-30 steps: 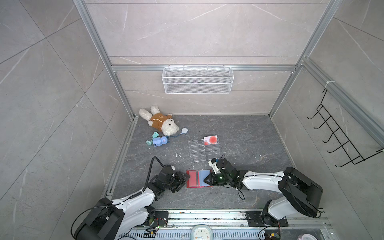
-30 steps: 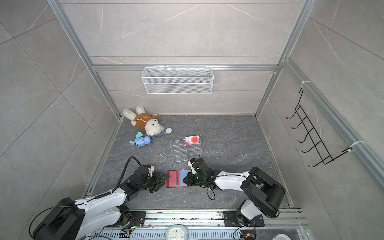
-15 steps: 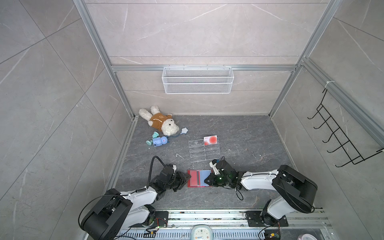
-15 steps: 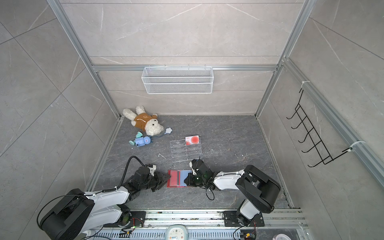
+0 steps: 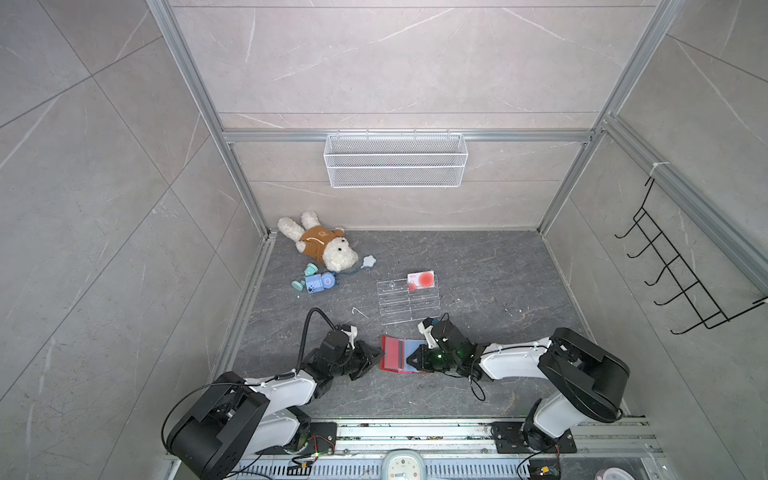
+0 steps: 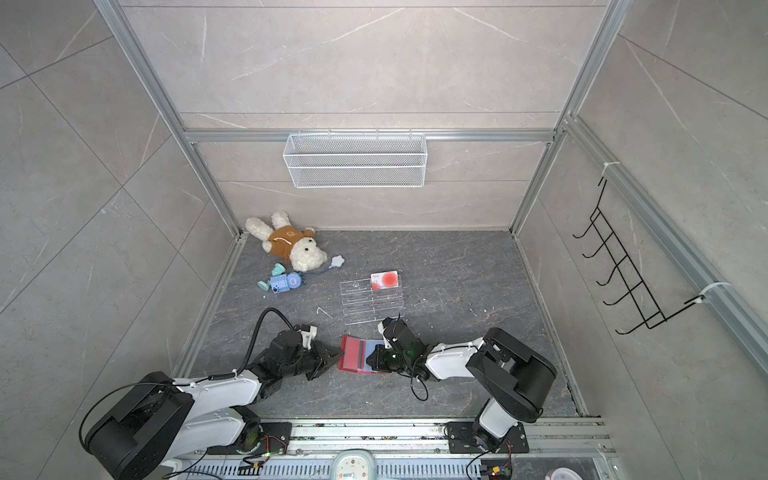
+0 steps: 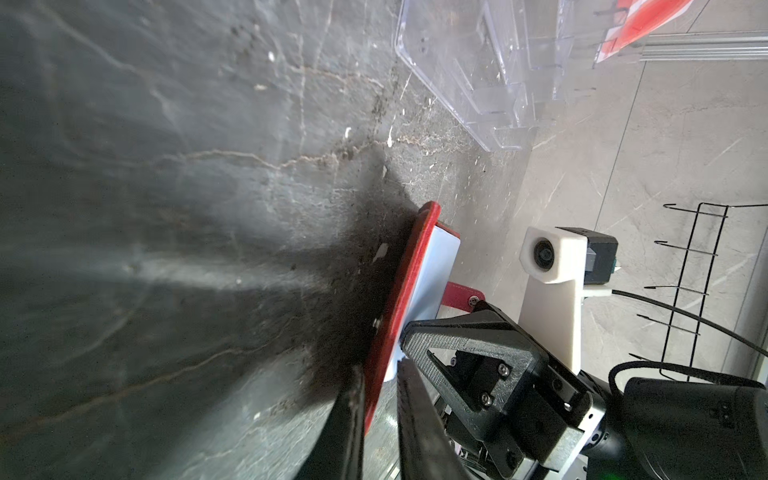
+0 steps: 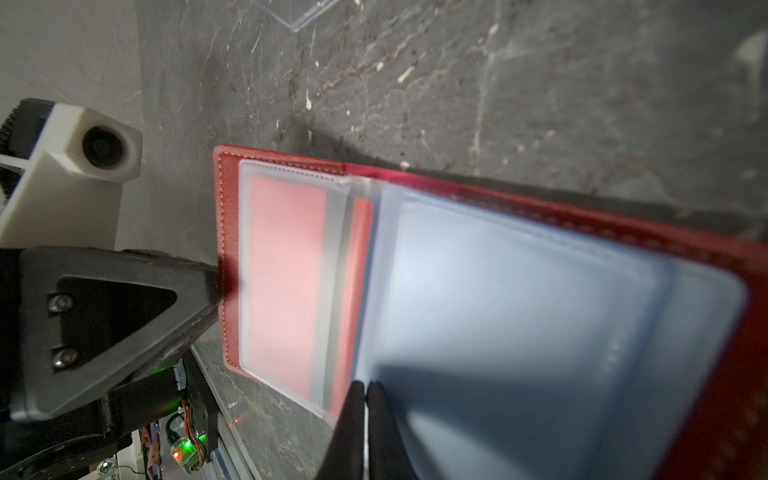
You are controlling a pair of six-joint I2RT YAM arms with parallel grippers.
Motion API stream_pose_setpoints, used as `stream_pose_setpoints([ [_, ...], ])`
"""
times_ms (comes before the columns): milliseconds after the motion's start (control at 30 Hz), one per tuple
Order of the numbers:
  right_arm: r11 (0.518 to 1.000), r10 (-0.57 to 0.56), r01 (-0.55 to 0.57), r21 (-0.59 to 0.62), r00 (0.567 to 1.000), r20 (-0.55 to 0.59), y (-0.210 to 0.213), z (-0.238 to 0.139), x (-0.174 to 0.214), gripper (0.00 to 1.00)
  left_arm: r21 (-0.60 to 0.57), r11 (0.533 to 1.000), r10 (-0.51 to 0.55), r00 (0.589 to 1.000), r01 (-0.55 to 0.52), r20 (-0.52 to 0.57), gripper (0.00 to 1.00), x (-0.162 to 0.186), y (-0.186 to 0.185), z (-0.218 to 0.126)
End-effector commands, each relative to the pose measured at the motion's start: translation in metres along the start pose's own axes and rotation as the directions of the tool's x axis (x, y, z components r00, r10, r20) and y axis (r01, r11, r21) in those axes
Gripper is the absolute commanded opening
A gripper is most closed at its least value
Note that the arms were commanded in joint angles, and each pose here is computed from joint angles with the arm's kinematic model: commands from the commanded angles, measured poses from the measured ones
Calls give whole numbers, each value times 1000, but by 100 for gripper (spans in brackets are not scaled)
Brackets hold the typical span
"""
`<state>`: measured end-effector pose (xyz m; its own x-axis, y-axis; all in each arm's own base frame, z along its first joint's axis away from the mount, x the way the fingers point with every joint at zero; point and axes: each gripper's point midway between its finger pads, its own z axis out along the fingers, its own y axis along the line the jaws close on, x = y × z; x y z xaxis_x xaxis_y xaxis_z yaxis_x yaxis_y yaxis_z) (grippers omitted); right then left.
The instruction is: Take the credit cards out of the card holder
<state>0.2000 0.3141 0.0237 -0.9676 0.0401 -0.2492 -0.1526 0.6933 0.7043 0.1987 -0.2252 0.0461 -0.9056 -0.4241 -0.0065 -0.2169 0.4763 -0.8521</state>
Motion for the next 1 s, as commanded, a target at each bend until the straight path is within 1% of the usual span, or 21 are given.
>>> stream_pose_setpoints([
  [0, 999, 28, -27, 42, 999, -28, -16, 3, 12, 9, 69, 996, 64, 998, -62, -18, 12, -1, -23, 2],
  [200, 999, 32, -31, 40, 999, -30, -17, 4, 13, 9, 56, 995, 82, 996, -80, -31, 0, 1, -21, 4],
  [433, 999, 32, -31, 37, 999, -30, -16, 4, 13, 9, 51, 994, 100, 994, -97, -47, 0, 2, -23, 6],
  [567, 999, 30, -29, 37, 999, -25, -16, 0, 13, 9, 42, 993, 112, 993, -110, -26, 0, 0, -24, 2],
  [700, 998, 23, -23, 67, 1000, -9, -19, -5, 11, 10, 28, 992, 121, 993, -121, -10, 0, -2, -23, -1],
  [767, 997, 16, -15, 80, 1000, -10, -19, -5, 10, 10, 29, 992, 124, 992, -123, -18, 0, 0, -23, -1],
  [967, 998, 29, -27, 58, 999, -23, -17, 3, 10, 10, 29, 990, 142, 988, -141, -56, 0, 6, -28, 6],
])
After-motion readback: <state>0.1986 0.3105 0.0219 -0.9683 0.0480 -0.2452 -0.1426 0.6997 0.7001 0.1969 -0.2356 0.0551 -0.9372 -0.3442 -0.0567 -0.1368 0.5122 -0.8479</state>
